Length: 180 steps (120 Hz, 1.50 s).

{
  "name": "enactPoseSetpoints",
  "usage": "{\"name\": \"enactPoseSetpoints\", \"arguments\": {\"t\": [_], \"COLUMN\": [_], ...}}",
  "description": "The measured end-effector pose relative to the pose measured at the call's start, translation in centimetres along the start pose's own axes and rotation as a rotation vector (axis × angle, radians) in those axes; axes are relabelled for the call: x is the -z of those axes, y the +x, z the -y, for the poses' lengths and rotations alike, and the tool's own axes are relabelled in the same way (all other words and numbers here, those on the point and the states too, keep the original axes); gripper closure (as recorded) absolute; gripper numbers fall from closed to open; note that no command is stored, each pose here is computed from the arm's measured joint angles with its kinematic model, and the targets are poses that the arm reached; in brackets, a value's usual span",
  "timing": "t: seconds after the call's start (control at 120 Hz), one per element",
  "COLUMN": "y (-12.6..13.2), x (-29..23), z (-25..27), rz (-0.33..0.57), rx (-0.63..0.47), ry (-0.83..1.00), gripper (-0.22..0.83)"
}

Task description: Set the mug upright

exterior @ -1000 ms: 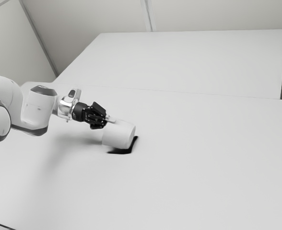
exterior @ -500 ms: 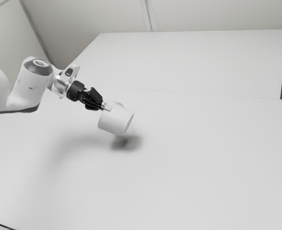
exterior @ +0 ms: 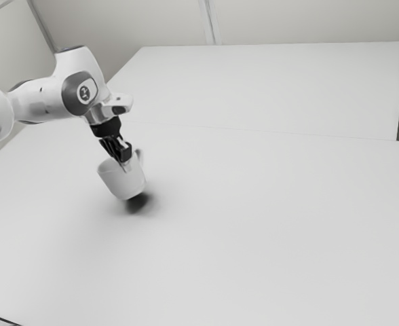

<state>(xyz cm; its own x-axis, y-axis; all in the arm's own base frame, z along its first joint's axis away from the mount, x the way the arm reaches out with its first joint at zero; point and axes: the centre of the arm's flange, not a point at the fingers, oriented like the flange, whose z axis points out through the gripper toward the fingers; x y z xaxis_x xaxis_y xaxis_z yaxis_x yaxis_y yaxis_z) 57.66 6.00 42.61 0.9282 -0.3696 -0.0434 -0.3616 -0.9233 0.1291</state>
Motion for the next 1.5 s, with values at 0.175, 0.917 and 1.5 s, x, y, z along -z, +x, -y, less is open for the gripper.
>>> {"name": "enactPoseSetpoints", "arguments": {"t": [0.175,0.917,1.5], "y": [-1.1,-0.7,4.2], "x": [-3.9,-2.2,17.2], "z": [-0.5,-2.7,-3.5], "rz": [0.015,-0.186,-0.232], "rx": [0.031,0.145,0.186], "ry": [0.089,0.194,0.121], "gripper": [0.79,0.12,0.01]}}
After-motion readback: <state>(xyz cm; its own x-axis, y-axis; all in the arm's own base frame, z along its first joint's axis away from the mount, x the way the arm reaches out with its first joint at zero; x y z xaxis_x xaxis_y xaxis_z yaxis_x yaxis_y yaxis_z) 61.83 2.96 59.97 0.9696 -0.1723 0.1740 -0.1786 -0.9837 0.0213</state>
